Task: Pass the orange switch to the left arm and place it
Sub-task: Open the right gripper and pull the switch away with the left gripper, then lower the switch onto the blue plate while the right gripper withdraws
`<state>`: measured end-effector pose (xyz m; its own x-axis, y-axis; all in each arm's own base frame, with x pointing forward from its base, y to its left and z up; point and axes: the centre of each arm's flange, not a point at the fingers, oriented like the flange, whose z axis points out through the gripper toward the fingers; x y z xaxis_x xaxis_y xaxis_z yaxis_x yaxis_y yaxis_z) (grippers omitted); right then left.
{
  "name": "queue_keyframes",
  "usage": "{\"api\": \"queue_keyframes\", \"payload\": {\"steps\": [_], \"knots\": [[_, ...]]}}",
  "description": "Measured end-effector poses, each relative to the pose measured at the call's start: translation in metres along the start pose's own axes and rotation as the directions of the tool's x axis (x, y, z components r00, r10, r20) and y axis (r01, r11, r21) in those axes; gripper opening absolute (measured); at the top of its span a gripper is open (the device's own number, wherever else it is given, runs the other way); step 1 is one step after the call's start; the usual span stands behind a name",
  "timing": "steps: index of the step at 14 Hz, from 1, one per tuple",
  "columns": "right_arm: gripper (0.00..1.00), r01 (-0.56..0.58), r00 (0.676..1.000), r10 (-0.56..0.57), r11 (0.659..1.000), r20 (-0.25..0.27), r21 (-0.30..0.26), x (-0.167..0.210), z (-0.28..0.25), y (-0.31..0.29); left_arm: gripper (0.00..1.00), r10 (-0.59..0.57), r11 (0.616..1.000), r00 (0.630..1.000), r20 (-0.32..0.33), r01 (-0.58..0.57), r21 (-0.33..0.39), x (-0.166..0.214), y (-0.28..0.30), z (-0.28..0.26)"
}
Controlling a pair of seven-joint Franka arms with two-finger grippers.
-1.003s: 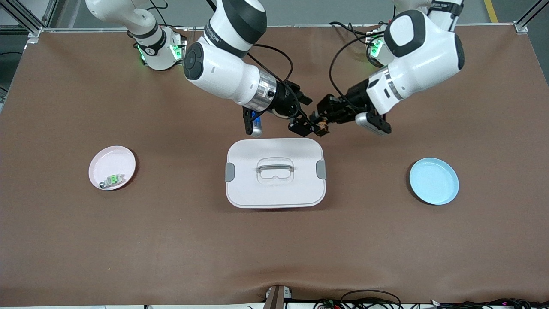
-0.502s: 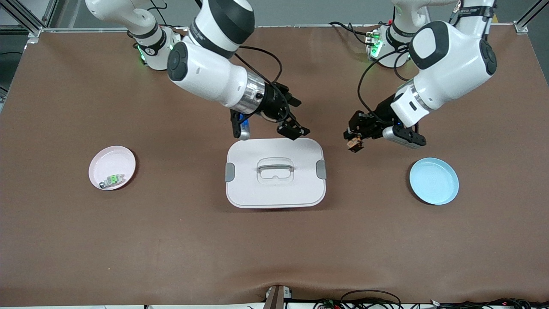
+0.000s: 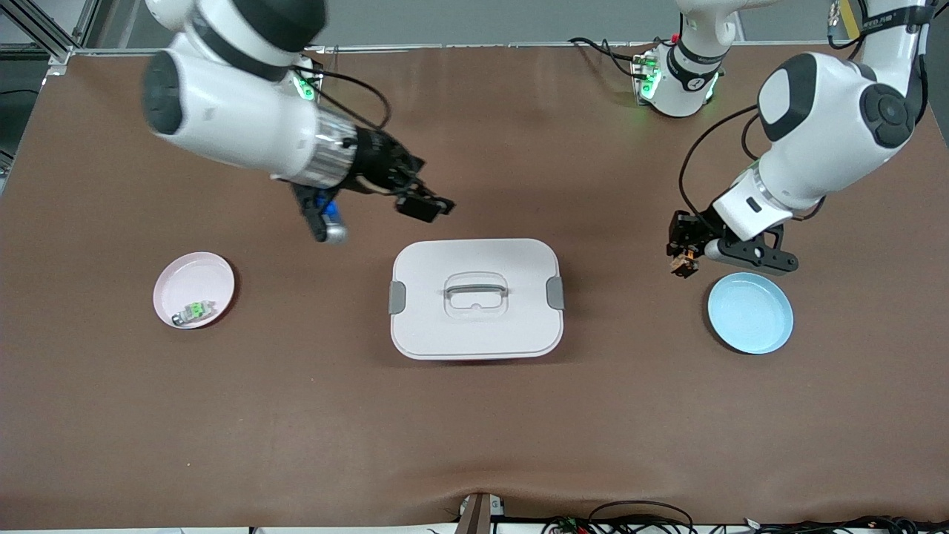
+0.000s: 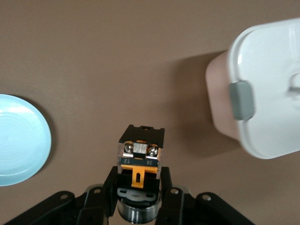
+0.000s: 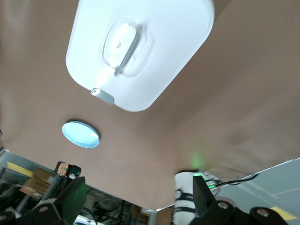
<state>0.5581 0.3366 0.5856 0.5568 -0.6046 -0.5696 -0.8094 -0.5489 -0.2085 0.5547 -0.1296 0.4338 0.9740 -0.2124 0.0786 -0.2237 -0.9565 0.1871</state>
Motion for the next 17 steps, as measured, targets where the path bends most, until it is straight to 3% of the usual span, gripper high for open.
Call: {"api": "queue_keyframes", "payload": {"steps": [3,6,8,10,14,17], "knots": [[1.00,0.131,0.990,-0.133,0.990,-0.042,-0.053,0.033,-0.035,0.026,0.38,0.113,0.993,0.992,0.055,-0.115,0.034,0.002,-0.054,0.024],[1.00,0.270,0.955,-0.282,0.955,-0.094,-0.119,0.060,-0.050,0.057,0.38,0.262,0.961,0.958,0.116,-0.270,0.060,-0.002,-0.110,0.042],[1.00,0.362,0.920,-0.379,0.919,-0.102,-0.155,0.087,-0.062,0.083,0.38,0.365,0.920,0.916,0.165,-0.382,0.086,-0.005,-0.136,0.055],[1.00,0.437,0.872,-0.472,0.870,-0.127,-0.228,0.112,-0.074,0.109,0.38,0.446,0.881,0.876,0.185,-0.466,0.082,-0.007,-0.162,0.067],[1.00,0.539,0.785,-0.603,0.777,-0.141,-0.325,0.139,-0.098,0.140,0.38,0.603,0.788,0.782,0.158,-0.615,0.039,-0.011,-0.208,0.101],[1.00,0.589,0.727,-0.673,0.713,-0.136,-0.380,0.168,-0.119,0.163,0.38,0.721,0.680,0.675,0.155,-0.733,0.027,-0.011,-0.223,0.128]]}}
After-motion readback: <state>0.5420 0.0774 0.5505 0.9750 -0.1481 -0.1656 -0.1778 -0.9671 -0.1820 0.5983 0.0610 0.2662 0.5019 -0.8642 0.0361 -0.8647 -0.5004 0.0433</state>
